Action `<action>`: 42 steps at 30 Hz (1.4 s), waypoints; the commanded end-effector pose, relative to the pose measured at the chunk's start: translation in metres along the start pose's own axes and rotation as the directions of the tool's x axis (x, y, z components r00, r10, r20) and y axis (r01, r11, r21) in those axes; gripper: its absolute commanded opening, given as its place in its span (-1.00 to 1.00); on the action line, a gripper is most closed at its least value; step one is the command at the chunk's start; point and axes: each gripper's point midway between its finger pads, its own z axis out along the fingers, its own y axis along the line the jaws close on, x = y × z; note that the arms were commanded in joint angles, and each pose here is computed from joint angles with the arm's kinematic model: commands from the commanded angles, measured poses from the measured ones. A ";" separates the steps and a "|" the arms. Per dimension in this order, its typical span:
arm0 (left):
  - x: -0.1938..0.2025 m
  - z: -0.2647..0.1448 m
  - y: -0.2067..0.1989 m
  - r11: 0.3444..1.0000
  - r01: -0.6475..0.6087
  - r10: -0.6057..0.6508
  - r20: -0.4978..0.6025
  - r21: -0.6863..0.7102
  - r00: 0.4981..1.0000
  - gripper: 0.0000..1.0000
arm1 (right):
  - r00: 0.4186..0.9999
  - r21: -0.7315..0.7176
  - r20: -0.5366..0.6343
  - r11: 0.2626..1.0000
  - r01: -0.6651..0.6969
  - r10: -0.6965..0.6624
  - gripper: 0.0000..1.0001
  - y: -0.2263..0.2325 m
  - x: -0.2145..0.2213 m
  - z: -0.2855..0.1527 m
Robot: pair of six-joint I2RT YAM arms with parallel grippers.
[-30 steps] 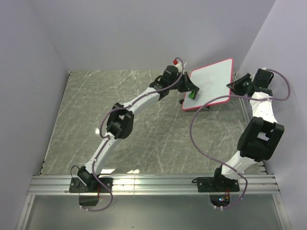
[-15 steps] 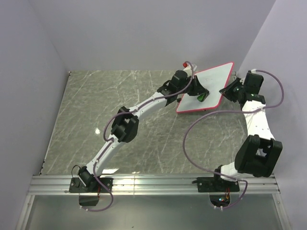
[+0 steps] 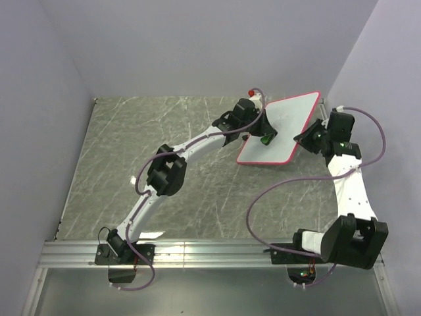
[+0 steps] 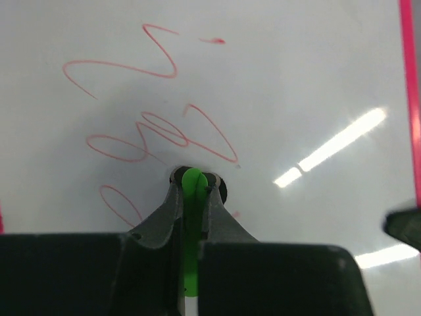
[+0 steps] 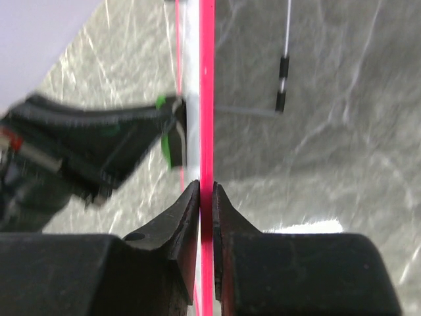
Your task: Erase the whiteboard
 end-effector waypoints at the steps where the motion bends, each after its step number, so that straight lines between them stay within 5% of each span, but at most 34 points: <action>1: -0.001 -0.004 0.013 0.998 -0.032 0.032 -0.005 -0.062 0.999 -0.99 | 0.992 -0.055 -0.128 0.998 0.004 -0.011 -1.00 0.016 0.041 -0.025; 11: 0.007 -0.003 0.039 0.995 -0.017 0.012 -0.048 -0.101 0.999 -0.99 | 0.996 -0.093 -0.091 0.996 -0.002 -0.007 -1.00 0.020 0.059 -0.068; 17: 0.015 -0.033 -0.056 0.986 -0.165 0.165 -0.065 0.017 0.984 -0.99 | 0.996 -0.085 -0.087 0.996 0.004 -0.012 -1.00 0.016 0.060 -0.060; 26: 0.044 -0.104 -0.161 0.952 -0.183 0.213 -0.102 0.245 0.972 -0.99 | 0.996 -0.085 -0.074 0.996 0.034 -0.040 -1.00 0.021 0.054 -0.059; 33: 0.041 -0.097 -0.147 0.968 -0.185 0.206 -0.115 0.167 0.972 -1.00 | 0.998 -0.132 -0.040 0.991 0.035 -0.041 -1.00 0.041 0.043 -0.086; 42: -0.011 -0.120 -0.144 0.971 -0.204 0.208 -0.026 0.122 0.978 -0.99 | 1.000 -0.267 0.009 0.963 -0.015 0.018 -1.00 0.072 0.050 -0.149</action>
